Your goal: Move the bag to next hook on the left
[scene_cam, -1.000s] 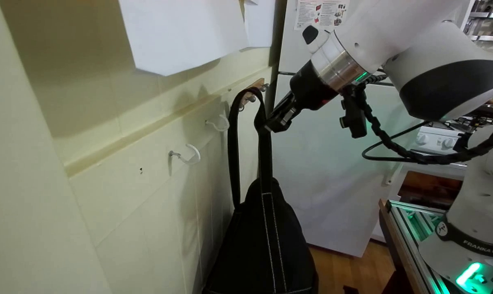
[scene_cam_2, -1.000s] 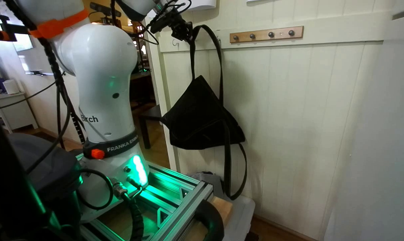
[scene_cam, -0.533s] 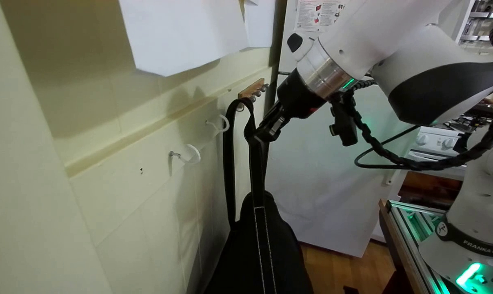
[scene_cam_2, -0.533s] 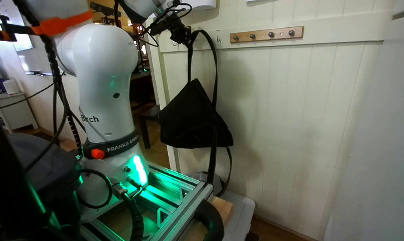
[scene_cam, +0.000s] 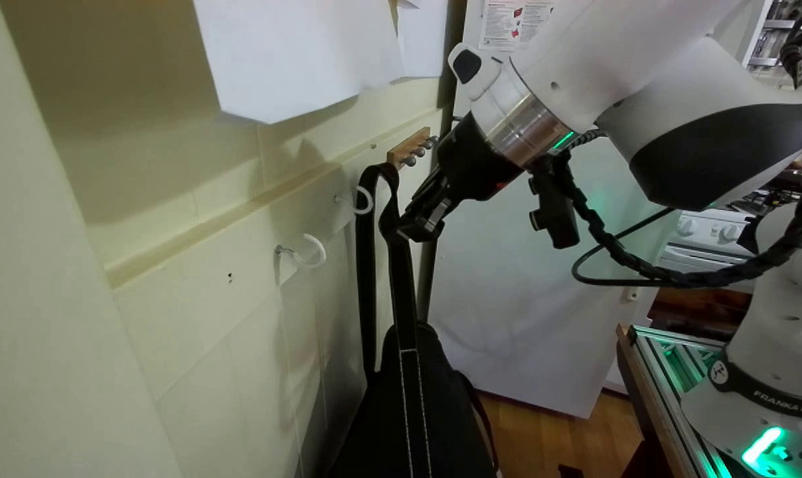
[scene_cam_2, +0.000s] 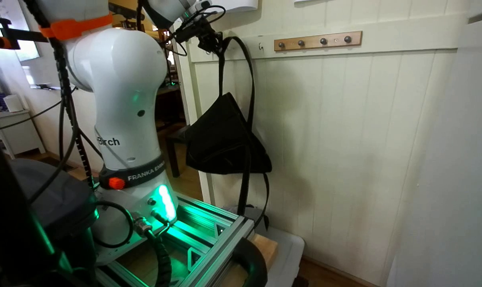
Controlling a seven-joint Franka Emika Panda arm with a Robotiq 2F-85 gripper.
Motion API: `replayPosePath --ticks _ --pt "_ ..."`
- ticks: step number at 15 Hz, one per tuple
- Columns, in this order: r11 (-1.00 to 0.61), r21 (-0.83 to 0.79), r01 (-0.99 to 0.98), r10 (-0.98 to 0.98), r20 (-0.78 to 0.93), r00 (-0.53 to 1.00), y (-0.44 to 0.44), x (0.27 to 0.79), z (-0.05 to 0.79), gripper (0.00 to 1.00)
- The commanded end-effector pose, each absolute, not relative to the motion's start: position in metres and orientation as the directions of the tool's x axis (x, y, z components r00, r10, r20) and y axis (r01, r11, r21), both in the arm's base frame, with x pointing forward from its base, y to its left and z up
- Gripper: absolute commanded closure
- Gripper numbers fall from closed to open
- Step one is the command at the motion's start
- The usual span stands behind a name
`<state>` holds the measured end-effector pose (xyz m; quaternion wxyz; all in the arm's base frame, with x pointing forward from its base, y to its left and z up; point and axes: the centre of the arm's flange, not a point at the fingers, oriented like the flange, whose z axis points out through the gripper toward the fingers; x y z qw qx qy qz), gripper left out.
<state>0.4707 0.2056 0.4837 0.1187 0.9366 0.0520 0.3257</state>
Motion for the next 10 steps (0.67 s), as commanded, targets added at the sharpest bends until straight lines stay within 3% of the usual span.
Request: replayPosePath --ticks 1,10 --pt "-0.962 0.274 0.020 0.191 0.614 0.766 0.222 0.483 0.495 0.98" --pt "-0.962 0.266 0.066 0.221 0.610 0.761 0.237 0.500 0.496 0.98"
